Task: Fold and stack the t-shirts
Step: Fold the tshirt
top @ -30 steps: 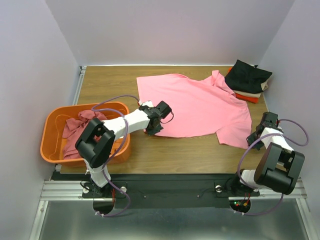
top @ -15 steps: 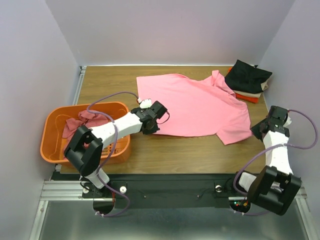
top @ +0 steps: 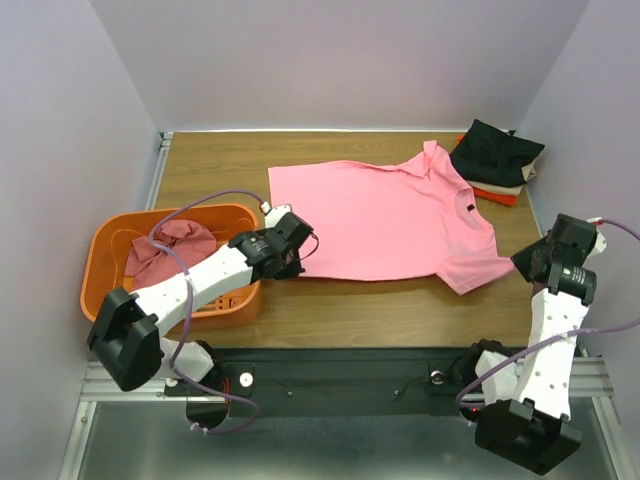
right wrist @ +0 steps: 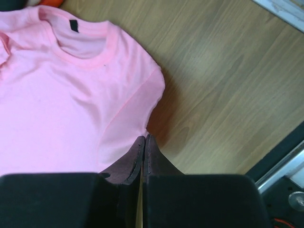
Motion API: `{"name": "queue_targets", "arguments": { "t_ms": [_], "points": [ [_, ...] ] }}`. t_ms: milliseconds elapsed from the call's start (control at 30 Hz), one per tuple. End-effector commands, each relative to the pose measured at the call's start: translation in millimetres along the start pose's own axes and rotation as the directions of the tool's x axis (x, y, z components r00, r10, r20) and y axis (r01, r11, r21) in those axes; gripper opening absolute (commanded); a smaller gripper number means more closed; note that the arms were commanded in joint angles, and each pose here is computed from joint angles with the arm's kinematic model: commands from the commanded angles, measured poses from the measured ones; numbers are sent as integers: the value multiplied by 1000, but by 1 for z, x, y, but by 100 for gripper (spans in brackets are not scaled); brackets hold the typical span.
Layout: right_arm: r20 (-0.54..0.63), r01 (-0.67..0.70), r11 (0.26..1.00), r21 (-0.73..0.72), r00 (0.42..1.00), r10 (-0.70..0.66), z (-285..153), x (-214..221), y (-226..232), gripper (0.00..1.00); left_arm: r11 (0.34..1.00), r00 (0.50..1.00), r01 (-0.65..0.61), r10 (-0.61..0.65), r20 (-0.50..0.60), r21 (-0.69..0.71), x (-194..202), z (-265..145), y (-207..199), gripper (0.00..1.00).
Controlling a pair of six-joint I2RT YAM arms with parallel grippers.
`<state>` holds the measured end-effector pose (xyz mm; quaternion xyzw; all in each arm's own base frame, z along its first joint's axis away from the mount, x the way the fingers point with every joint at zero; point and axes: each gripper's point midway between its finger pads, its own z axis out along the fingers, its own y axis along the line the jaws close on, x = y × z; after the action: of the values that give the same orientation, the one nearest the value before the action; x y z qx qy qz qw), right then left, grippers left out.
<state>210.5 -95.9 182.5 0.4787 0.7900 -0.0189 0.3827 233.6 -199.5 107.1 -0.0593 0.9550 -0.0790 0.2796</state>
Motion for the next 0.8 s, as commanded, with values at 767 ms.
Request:
{"name": "queue_targets", "arguments": {
  "t_ms": [767],
  "points": [
    [13,98,994,54,995,-99,-40,-8,-15,0,987,989,-66,84,-123,146,38,-22,4,0]
  ]
}}
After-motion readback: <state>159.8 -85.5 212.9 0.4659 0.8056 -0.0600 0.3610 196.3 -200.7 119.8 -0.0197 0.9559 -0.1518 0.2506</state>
